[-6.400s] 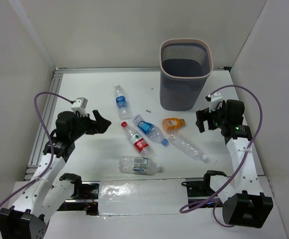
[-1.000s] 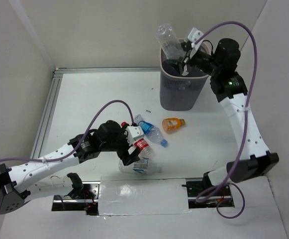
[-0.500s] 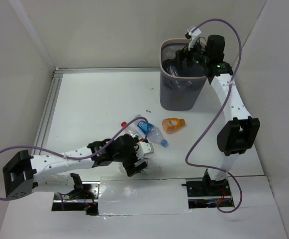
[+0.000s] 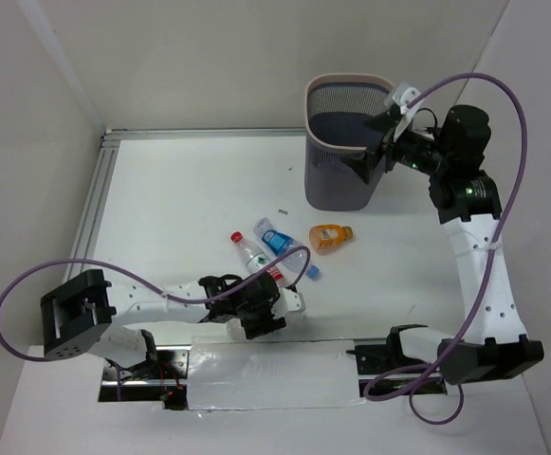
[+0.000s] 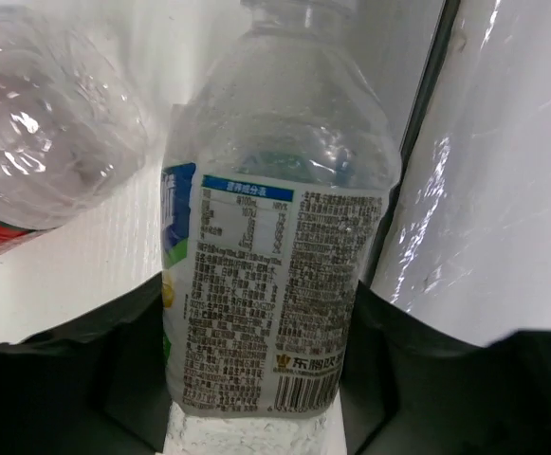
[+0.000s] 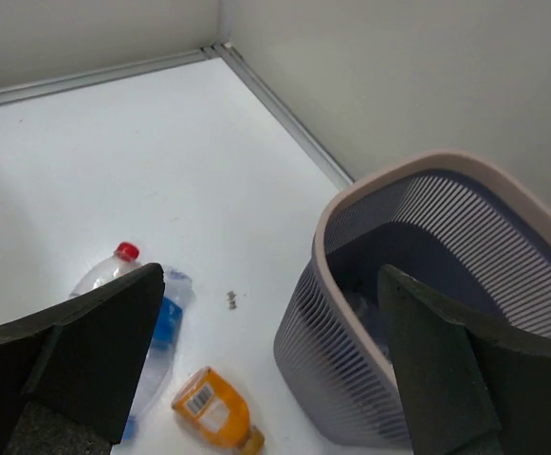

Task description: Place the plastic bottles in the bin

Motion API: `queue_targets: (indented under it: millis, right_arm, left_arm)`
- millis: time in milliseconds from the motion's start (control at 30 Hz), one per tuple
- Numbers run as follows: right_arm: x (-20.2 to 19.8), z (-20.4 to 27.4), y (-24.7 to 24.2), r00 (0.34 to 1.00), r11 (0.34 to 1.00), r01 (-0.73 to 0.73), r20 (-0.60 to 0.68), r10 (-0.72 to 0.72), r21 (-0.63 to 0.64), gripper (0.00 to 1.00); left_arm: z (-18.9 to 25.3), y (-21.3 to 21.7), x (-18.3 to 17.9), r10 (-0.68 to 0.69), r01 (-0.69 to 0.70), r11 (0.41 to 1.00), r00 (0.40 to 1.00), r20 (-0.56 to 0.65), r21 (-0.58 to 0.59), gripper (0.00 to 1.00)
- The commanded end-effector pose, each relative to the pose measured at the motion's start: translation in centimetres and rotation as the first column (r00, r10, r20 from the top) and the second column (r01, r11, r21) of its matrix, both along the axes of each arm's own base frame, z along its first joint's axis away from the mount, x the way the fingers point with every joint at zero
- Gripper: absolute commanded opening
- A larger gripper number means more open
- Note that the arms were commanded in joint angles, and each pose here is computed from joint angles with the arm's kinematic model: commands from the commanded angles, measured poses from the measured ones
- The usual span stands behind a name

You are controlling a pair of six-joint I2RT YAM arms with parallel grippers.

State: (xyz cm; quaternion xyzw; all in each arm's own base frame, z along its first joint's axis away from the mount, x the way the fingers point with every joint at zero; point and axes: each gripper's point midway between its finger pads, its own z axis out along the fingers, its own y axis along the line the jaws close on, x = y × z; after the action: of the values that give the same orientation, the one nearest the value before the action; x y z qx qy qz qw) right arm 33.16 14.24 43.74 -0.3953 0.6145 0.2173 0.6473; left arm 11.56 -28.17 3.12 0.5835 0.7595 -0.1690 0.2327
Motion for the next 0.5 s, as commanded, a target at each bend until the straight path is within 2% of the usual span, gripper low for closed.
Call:
queue_targets:
  millis: [0, 33, 67, 100, 133, 200, 233, 267, 333, 367, 400, 467]
  right_arm:
    - [-0.8, -4.2, -1.2, 0.994, 0.999, 0.011, -0.11, -0.016, -0.04, 1.0]
    - [-1.4, -5.0, -1.3, 0.992, 0.998, 0.007, -0.127, -0.014, -0.055, 0.98]
    - [-1.6, -5.5, -1.9, 0.995, 0.995, 0.009, -0.096, -0.019, -0.097, 0.95]
    - [-2.2, -6.2, -2.0, 0.996, 0.993, 0.002, -0.09, -0.013, -0.12, 0.9]
    - [-3.2, -7.8, -2.6, 0.994, 0.989, 0.012, -0.108, -0.028, -0.146, 0.86]
    - [-4.0, -9.4, -3.2, 0.997, 0.977, 0.008, -0.074, -0.025, -0.213, 0.76]
    - [-4.8, -10.8, -3.8, 0.996, 0.971, 0.025, -0.079, -0.046, -0.239, 0.69]
    - [-5.7, -12.0, -4.1, 0.995, 0.966, 0.033, -0.083, -0.056, -0.258, 0.49]
    - [-6.0, -13.4, -4.2, 0.993, 0.964, 0.038, -0.098, -0.066, -0.263, 0.28]
    - [-6.4, -13.1, -4.5, 0.993, 0.964, 0.069, -0.077, -0.092, -0.258, 0.1]
    - [-6.7, -13.6, -4.6, 0.991, 0.964, 0.083, -0.085, -0.108, -0.252, 0.03]
    - [-7.5, -15.9, -5.0, 0.979, 0.963, 0.107, -0.143, -0.146, -0.246, 0.0]
  left_arm:
    - [1.7, -1.4, 0.1, -0.031, 0.031, 0.999, 1.0, 0.005, -0.029, 0.6]
    - [3.0, -1.8, 0.2, -0.03, 0.031, 0.998, 0.999, 0.02, -0.06, 0.54]
    - [4.0, -1.9, 0.2, -0.019, 0.021, 0.997, 1.0, 0.02, -0.08, 0.4]
    - [5.7, -2.6, 0.2, -0.011, 0.013, 0.993, 1.0, 0.019, -0.121, 0.3]
    - [7.0, -2.6, 0.2, -0.001, 0.004, 0.99, 1.0, 0.019, -0.142, 0.23]
    - [12.9, -3.8, 0.6, 0.025, -0.009, 0.96, 0.998, 0.054, -0.279, 0.1]
    - [15.1, -4.2, 0.6, 0.021, 0.002, 0.946, 0.998, 0.067, -0.325, 0.1]
    - [19.5, -4.9, 0.8, 0.035, 0.009, 0.908, 0.995, 0.097, -0.418, 0.05]
    - [23.6, -5.5, 1.1, 0.045, 0.025, 0.869, 0.99, 0.13, -0.495, 0.05]
    - [25.5, -5.8, 1.3, 0.045, 0.043, 0.851, 0.987, 0.155, -0.524, 0.05]
    - [27.2, -5.7, 2.0, 0.073, 0.033, 0.837, 0.983, 0.17, -0.547, 0.05]
    - [31.2, -6.1, 4.1, 0.123, 0.043, 0.801, 0.964, 0.235, -0.597, 0.05]
